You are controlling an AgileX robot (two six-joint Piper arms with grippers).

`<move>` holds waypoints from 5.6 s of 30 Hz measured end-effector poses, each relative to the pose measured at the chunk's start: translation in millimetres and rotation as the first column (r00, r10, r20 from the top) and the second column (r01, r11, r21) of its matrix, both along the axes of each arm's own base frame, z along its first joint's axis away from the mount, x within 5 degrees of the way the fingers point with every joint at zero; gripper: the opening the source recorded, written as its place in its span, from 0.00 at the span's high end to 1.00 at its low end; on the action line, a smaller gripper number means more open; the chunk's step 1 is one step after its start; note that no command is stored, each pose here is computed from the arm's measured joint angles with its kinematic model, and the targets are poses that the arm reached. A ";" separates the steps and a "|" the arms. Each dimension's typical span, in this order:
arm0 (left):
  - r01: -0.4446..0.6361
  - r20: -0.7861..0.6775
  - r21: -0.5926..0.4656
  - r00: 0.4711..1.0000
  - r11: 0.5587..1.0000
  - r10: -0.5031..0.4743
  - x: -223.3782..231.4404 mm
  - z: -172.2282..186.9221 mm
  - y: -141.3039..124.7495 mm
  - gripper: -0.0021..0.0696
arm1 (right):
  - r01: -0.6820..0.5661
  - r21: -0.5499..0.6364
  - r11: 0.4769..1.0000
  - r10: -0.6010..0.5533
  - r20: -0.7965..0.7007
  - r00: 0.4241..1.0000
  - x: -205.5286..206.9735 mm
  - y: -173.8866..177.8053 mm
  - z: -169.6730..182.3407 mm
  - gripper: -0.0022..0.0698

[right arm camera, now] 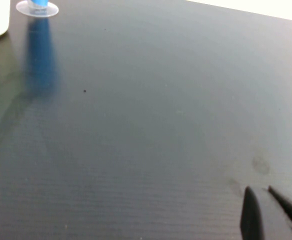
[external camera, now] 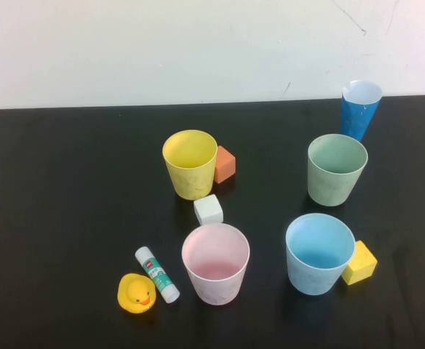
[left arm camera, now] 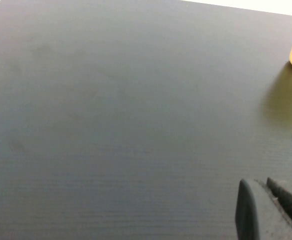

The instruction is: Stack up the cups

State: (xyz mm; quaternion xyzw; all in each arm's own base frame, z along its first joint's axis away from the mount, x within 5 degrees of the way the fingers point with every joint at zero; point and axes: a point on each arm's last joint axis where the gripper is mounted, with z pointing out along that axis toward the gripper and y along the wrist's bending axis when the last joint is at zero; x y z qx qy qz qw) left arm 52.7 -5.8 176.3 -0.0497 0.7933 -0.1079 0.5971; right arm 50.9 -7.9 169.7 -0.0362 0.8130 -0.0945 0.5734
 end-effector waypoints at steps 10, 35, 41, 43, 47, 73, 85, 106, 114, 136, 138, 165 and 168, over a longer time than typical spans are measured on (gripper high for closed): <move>0.001 0.046 -0.005 0.999 1.000 0.000 1.1 3.5 -0.2 0.97 | -0.003 -0.003 1.000 0.003 0.024 1.000 0.8 0.2 1.6 0.97; 0.055 0.786 0.000 0.617 0.998 -0.034 -15.1 77.1 -4.0 0.97 | -0.049 -0.147 0.988 0.155 0.898 0.411 -22.6 12.8 94.1 0.97; -0.011 0.767 -0.055 0.639 0.998 0.049 -18.0 98.9 4.3 0.97 | 0.099 -0.267 0.959 0.201 0.882 0.426 -30.5 12.2 126.8 0.97; -0.040 0.748 -0.004 0.663 0.999 0.029 -23.4 119.0 4.8 0.97 | 0.134 -0.293 0.947 0.207 0.872 0.443 -36.2 11.8 144.7 0.97; -0.056 0.651 0.114 0.759 0.992 -0.032 -25.2 155.0 2.8 0.97 | 0.149 -0.318 0.936 0.185 0.807 0.561 -48.4 9.9 178.4 0.97; 0.406 -0.364 -0.028 0.847 0.913 -0.388 165.0 134.9 -54.0 0.97 | -0.224 -0.008 0.975 0.210 -0.308 0.928 31.6 13.1 102.0 0.97; 0.563 -0.337 0.102 0.795 0.820 -0.504 271.7 166.8 -91.6 0.65 | -0.287 0.013 0.958 0.277 -0.311 0.909 33.7 18.7 78.6 0.97; 0.643 -0.564 0.150 0.679 0.751 -0.469 358.9 66.2 -131.0 0.58 | -0.302 -0.005 0.953 0.287 -0.294 0.912 34.8 19.1 78.6 0.97; 0.665 -0.539 0.148 0.675 0.732 -0.504 360.5 96.7 -135.3 0.92 | -0.304 -0.008 0.953 0.288 -0.295 0.911 34.8 19.1 78.6 0.97; 0.893 -0.676 0.137 0.400 0.428 -0.619 219.9 211.6 -180.7 0.93 | -0.300 -0.001 0.954 0.287 -0.289 0.913 35.9 19.2 76.9 0.97; 0.901 -0.731 0.191 0.396 0.390 -0.555 211.4 194.0 -192.2 0.93 | -0.300 0.003 0.954 0.288 -0.288 0.913 36.0 19.5 77.0 0.97; 0.844 -0.722 0.334 0.515 0.419 -0.462 217.1 149.0 -201.1 0.61 | -0.349 -0.010 0.937 0.331 -0.284 0.900 35.7 22.6 77.4 0.97; 0.840 -0.715 0.345 0.524 0.419 -0.462 215.8 152.6 -199.3 0.57 | -0.422 -0.014 0.906 0.402 -0.280 0.872 34.5 28.3 85.3 0.97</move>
